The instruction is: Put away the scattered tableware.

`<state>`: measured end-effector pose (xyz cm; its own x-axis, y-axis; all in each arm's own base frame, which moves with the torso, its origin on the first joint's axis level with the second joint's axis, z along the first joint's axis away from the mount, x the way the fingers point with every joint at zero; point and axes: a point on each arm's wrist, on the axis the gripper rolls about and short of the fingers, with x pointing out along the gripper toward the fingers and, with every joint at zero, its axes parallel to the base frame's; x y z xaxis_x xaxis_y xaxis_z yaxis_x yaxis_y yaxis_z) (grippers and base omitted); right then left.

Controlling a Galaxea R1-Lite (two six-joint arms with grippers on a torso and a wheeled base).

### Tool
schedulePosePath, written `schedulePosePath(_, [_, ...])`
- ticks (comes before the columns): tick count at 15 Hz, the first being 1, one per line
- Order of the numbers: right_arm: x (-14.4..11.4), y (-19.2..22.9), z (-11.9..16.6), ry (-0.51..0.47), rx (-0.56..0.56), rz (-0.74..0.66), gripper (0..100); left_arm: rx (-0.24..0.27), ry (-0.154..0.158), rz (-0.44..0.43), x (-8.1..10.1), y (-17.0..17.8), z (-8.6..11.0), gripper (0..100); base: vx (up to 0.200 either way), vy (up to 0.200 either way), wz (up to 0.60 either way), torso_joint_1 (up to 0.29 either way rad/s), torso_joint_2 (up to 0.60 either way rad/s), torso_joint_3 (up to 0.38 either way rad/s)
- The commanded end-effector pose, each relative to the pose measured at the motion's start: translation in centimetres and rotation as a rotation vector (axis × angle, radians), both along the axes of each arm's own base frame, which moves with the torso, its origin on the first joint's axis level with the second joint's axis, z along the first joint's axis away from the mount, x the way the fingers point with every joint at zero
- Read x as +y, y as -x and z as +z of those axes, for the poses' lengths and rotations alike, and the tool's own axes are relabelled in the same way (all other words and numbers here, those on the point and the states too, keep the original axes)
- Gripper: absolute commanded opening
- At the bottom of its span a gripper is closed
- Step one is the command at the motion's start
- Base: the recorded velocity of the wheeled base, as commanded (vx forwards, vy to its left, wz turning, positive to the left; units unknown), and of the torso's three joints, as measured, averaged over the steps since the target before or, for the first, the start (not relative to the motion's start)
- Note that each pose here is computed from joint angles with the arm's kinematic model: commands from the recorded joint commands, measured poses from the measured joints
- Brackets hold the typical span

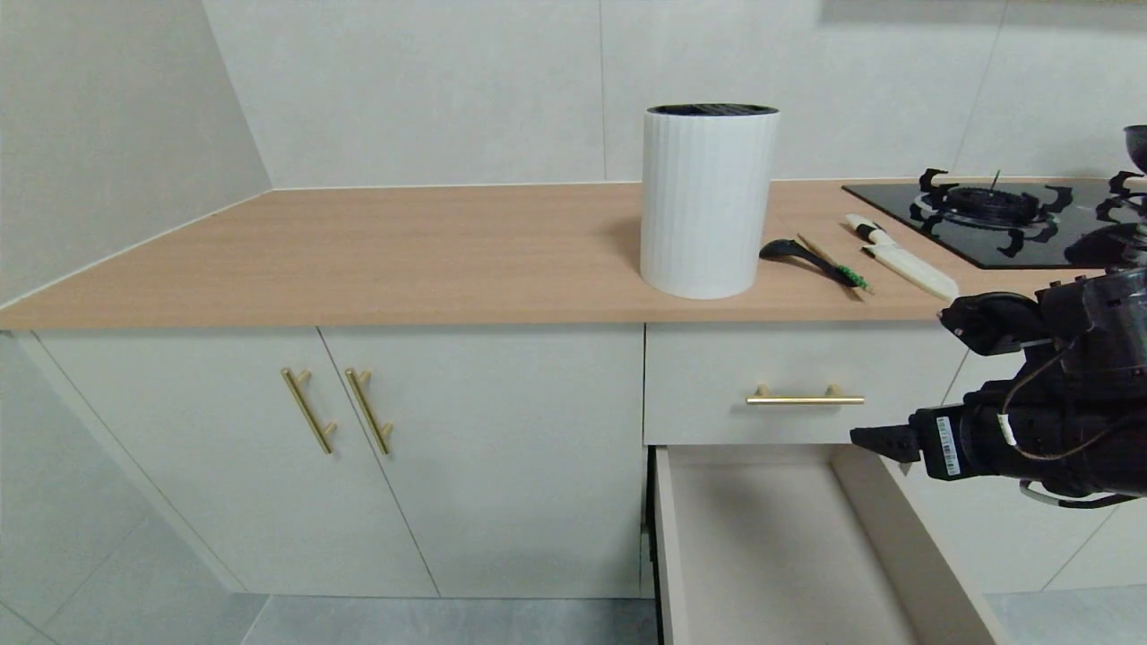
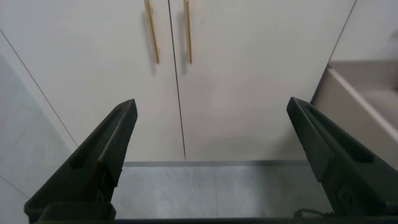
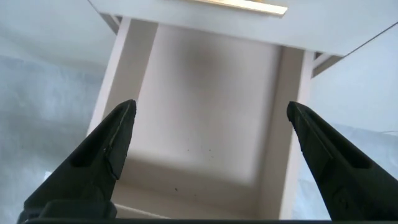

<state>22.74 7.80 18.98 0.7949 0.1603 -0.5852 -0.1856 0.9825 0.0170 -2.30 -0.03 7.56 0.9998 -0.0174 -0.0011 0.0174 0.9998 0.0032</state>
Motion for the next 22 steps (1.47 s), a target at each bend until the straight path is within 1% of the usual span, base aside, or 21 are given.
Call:
schedulePosePath(1, [0.1, -0.2, -0.3, 0.004, 0.012, 0.001, 100, 0.0, 0.0, -0.001, 0.0, 0.0, 0.0, 100, 0.0, 0.0, 0.0, 0.173, -0.46, -0.295])
schedulePosePath(10, [0.3, -1.9, -1.9, 0.011, 0.032, -0.018, 100, 0.0, 0.0, -0.001, 0.0, 0.0, 0.0, 100, 0.0, 0.0, 0.0, 0.188, -0.45, -0.271])
schedulePosePath(13, [0.5, -2.6, -2.2, 0.002, 0.0, -0.018, 100, 0.0, 0.0, -0.001, 0.0, 0.0, 0.0, 100, 0.0, 0.0, 0.0, 0.031, -0.08, -0.041])
schedulePosePath(15, [0.7, -3.2, -1.3, -0.023, -0.086, -0.025, 100, 0.0, 0.0, 0.001, 0.0, 0.0, 0.0, 100, 0.0, 0.0, 0.0, 0.0, 0.0, 0.0])
schedulePosePath(18, [1.1, -4.5, -0.1, -0.043, -0.14, -0.024, 100, 0.0, 0.0, -0.001, 0.0, 0.0, 0.0, 100, 0.0, 0.0, 0.0, 0.0, 0.0, 0.0])
schedulePosePath(22, [2.3, -8.0, 0.6, -0.058, -0.178, -0.028, 100, 0.0, 0.0, -0.001, 0.0, 0.0, 0.0, 100, 0.0, 0.0, 0.0, 0.0, 0.0, 0.0])
